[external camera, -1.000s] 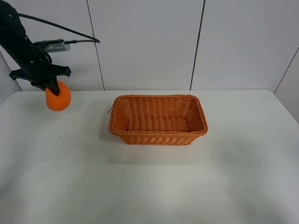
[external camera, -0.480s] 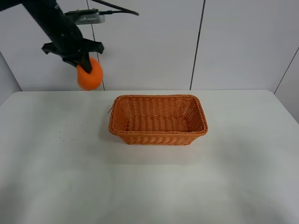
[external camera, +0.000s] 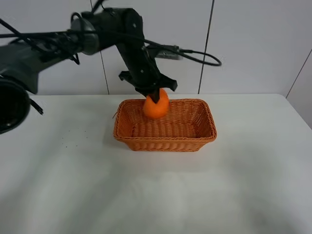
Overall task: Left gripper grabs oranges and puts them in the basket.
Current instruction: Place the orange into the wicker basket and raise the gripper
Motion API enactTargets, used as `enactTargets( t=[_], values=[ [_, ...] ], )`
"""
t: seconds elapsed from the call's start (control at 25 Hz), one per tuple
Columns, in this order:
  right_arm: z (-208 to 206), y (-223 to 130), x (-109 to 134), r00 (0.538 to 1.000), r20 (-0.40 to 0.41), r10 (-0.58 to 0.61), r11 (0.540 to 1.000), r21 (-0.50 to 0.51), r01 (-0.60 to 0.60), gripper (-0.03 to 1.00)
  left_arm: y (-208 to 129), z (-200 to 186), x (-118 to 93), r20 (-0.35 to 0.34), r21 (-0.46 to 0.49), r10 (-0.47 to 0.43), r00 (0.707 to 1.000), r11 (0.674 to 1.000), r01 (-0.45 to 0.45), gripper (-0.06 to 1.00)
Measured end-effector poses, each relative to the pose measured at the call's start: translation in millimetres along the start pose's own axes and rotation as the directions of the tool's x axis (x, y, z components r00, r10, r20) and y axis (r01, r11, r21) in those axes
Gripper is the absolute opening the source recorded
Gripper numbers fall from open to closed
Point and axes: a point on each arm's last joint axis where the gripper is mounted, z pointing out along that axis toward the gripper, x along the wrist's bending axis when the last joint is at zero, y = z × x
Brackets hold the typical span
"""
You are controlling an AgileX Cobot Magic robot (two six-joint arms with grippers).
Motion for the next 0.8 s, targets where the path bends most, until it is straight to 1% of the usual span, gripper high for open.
enactTargets(
  t=[0.12,0.16,0.2,0.28,0.4,0.44,0.48,0.52,0.64,0.8],
  values=[
    [0,0,0,1.0,0.0,0.0,1.0,0.0,0.0,0.69,0,31,-14,0.01,0.004,0.043,0.999,0.999,-0.043,0.19],
    [0,0,0,1.0,0.0,0.0,1.0,0.0,0.0,0.69,-1,40,-16,0.011,0.01,0.046,0.999,0.999,-0.046,0.19],
    [0,0,0,1.0,0.0,0.0,1.0,0.0,0.0,0.69,-2,47,-16,0.011,0.021,0.053,0.999,0.998,-0.053,0.21],
    [0,0,0,1.0,0.0,0.0,1.0,0.0,0.0,0.69,-5,58,-15,0.01,0.046,0.056,0.998,0.997,-0.056,0.32],
    [0,0,0,1.0,0.0,0.0,1.0,0.0,0.0,0.69,-10,66,-15,0.007,0.086,0.058,0.998,0.995,-0.058,0.65],
    [0,0,0,1.0,0.0,0.0,1.0,0.0,0.0,0.69,-11,67,-14,0.007,0.098,0.058,0.998,0.994,-0.058,0.73],
    [0,0,0,1.0,0.0,0.0,1.0,0.0,0.0,0.69,-11,68,-14,0.007,0.101,0.057,0.998,0.993,-0.058,0.79],
    [0,0,0,1.0,0.0,0.0,1.0,0.0,0.0,0.69,-11,68,-14,0.007,0.103,0.057,0.998,0.993,-0.058,0.83],
    [0,0,0,1.0,0.0,0.0,1.0,0.0,0.0,0.69,-11,67,-14,0.007,0.102,0.058,0.998,0.993,-0.058,0.87],
    [0,0,0,1.0,0.0,0.0,1.0,0.0,0.0,0.69,-14,65,-13,0.007,0.138,0.055,0.998,0.989,-0.055,0.89]
  ],
)
